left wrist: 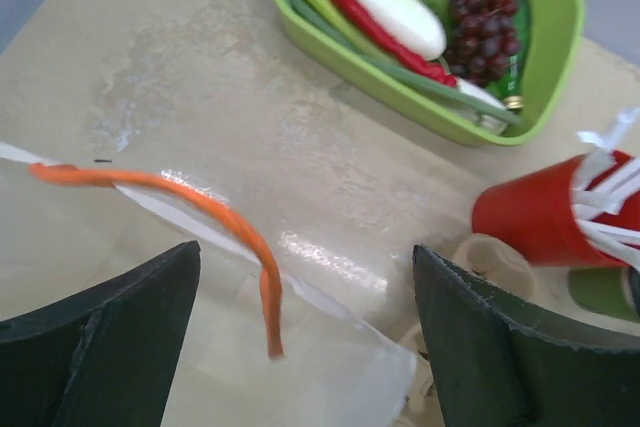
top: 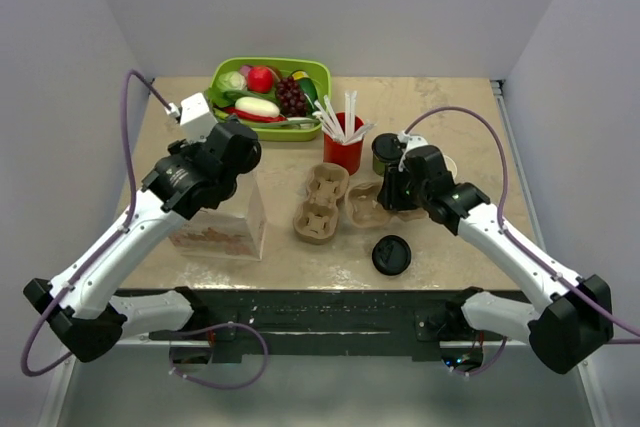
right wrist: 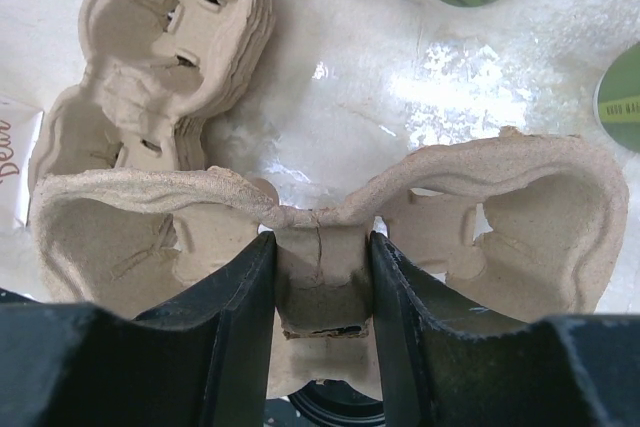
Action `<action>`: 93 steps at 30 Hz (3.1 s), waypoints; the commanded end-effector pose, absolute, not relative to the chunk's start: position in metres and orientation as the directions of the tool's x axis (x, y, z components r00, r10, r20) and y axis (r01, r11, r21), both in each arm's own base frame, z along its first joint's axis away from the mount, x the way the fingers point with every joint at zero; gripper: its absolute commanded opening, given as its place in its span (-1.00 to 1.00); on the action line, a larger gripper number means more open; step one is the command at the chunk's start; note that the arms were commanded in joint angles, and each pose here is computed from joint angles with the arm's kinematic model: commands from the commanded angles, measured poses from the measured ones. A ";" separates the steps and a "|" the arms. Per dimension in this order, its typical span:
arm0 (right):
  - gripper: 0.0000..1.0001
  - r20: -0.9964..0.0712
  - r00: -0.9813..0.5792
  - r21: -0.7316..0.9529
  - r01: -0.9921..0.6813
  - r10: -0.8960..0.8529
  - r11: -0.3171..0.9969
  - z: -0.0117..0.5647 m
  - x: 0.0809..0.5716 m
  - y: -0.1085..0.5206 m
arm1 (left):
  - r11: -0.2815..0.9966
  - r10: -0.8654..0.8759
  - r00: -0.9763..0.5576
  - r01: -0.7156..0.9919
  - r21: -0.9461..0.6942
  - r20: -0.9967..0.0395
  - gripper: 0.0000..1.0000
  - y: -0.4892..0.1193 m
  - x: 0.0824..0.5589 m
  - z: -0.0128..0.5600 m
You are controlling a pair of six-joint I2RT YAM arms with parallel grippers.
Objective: Pack the takeout coffee
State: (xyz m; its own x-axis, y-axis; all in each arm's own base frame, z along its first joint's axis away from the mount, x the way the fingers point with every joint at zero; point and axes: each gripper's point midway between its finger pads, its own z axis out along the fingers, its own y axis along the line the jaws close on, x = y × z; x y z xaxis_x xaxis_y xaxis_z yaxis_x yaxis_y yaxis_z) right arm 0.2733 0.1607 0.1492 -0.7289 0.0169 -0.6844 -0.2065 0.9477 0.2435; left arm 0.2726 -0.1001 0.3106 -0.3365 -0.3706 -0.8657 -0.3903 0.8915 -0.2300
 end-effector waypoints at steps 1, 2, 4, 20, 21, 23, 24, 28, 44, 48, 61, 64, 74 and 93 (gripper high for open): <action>-0.17 -0.704 -0.709 0.256 -0.192 0.047 0.947 0.158 0.270 0.157 | 0.909 -0.394 -0.405 -0.303 -0.285 -0.825 0.75 -0.119 0.297 0.294; -0.17 -0.710 -0.702 0.259 -0.193 0.051 0.946 0.161 0.269 0.157 | 0.911 -0.387 -0.410 -0.306 -0.276 -0.826 0.73 -0.119 0.298 0.293; -0.17 -0.713 -0.698 0.260 -0.186 0.059 0.948 0.162 0.267 0.154 | 0.917 -0.370 -0.427 -0.312 -0.250 -0.825 0.61 -0.120 0.300 0.287; -0.16 -0.777 -0.622 0.197 -0.089 0.100 0.976 0.188 0.277 0.130 | 0.977 -0.213 -0.581 -0.127 -0.171 -0.786 -1.00 -0.144 0.295 0.257; -0.17 -0.781 -0.616 0.194 -0.083 0.103 0.978 0.192 0.276 0.128 | 0.976 -0.206 -0.577 -0.063 -0.209 -0.790 -1.00 -0.157 0.297 0.264; -0.17 -0.810 -0.575 0.178 -0.060 0.112 0.982 0.206 0.279 0.119 | 0.978 -0.113 -0.567 0.082 -0.192 -0.816 -1.00 -0.170 0.297 0.272; -0.16 -0.819 -0.563 0.178 -0.060 0.114 0.982 0.211 0.278 0.118 | 0.961 -0.092 -0.564 0.167 -0.222 -0.821 -1.00 -0.185 0.297 0.278; -0.16 -0.843 -0.525 0.181 -0.062 0.122 0.982 0.227 0.278 0.114 | 0.919 0.006 -0.587 0.323 -0.227 -0.809 -1.00 -0.209 0.289 0.277; -0.15 -0.892 -0.426 0.226 -0.133 0.150 0.965 0.287 0.278 0.121 | 0.901 0.003 -0.556 0.361 -0.239 -0.831 0.50 -0.210 0.285 0.322; -0.14 -0.910 -0.377 0.260 -0.192 0.174 0.946 0.312 0.283 0.132 | 0.919 -0.063 -0.446 0.323 -0.226 -0.893 0.75 -0.195 0.291 0.377; -0.16 -0.950 -0.225 0.311 -0.751 0.217 0.583 0.463 0.294 0.254 | 0.976 -0.212 -0.343 -0.035 -0.213 -0.915 0.99 -0.078 0.365 0.390; -0.17 -0.946 -0.241 0.308 -0.879 0.218 0.364 0.497 0.280 0.295 | 0.947 -0.244 -0.351 0.116 -0.301 -0.904 0.99 -0.081 0.374 0.382; -0.18 -0.911 -0.401 0.400 -0.916 0.098 -0.036 0.510 0.267 0.390 | 0.815 -0.298 -0.429 0.351 -0.461 -0.853 0.81 -0.101 0.377 0.342; -0.22 -0.784 -0.612 0.595 -0.789 -0.107 0.154 0.388 0.312 0.438 | 0.747 -0.278 -0.497 0.425 -0.510 -0.822 -1.00 -0.109 0.377 0.321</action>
